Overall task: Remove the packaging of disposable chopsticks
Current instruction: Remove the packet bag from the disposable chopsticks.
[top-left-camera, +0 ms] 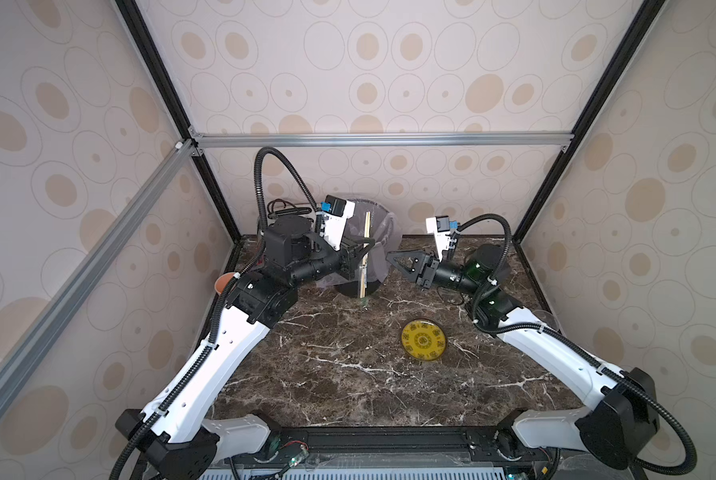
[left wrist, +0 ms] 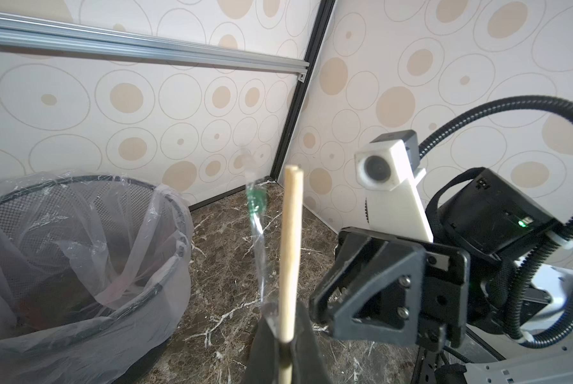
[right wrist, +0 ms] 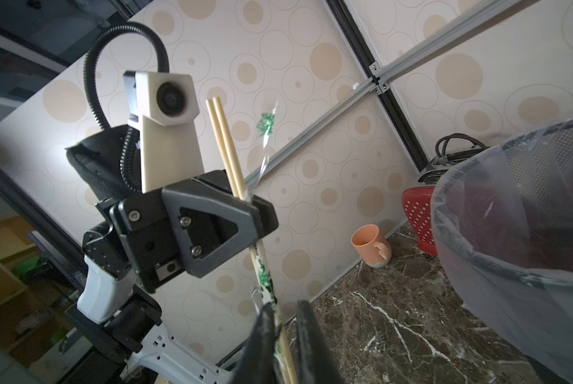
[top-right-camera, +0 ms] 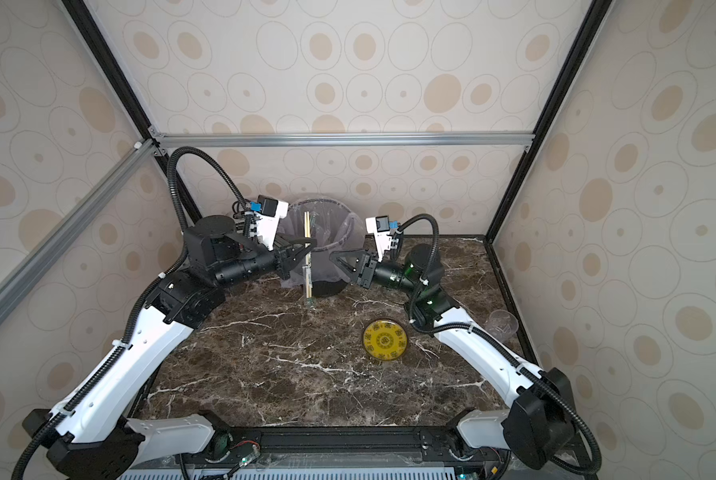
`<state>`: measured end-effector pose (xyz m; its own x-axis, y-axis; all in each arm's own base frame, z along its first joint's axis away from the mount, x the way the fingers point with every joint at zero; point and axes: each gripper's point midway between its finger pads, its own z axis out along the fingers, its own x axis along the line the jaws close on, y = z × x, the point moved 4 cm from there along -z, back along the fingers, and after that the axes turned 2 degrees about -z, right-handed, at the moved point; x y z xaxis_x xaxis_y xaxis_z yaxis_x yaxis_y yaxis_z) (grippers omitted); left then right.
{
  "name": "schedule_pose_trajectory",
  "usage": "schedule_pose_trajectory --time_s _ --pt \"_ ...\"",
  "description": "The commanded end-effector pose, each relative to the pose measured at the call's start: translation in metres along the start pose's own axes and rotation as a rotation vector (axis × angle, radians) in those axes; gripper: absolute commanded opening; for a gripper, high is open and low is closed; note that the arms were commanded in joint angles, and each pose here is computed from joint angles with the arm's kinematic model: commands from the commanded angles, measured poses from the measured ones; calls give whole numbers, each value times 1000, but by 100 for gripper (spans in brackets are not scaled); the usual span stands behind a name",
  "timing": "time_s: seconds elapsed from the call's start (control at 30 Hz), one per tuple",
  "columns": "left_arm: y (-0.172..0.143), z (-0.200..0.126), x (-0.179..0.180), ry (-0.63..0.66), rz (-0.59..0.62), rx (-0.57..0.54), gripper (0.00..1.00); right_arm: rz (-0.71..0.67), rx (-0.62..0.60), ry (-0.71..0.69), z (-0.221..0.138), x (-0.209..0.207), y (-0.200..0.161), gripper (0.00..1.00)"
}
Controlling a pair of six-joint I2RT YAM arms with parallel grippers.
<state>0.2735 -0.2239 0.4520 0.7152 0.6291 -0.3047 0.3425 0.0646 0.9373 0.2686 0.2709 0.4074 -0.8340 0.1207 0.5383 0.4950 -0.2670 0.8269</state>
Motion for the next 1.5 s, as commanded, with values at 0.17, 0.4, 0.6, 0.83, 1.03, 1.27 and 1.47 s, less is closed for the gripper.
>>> schedule_pose_trajectory --time_s 0.17,0.4,0.6,0.83,1.03,1.27,1.47 --pt "26 -11 -11 -30 22 -85 0 -13 132 96 16 11 -36 48" --pt "30 -10 -15 -52 13 -98 0 -2 194 134 25 12 -57 41" --pt "32 -13 -16 -58 12 -105 0 14 203 123 30 3 -62 29" --pt "36 -15 -19 -68 16 -108 0 22 203 68 31 -10 -67 33" --pt "32 -12 -18 -71 9 -102 0 24 177 104 33 -2 -59 0" --pt "30 -12 -17 -71 13 -103 0 41 163 168 33 7 -55 0" --pt "29 -10 -20 -95 6 -103 0 42 137 189 38 8 -47 31"
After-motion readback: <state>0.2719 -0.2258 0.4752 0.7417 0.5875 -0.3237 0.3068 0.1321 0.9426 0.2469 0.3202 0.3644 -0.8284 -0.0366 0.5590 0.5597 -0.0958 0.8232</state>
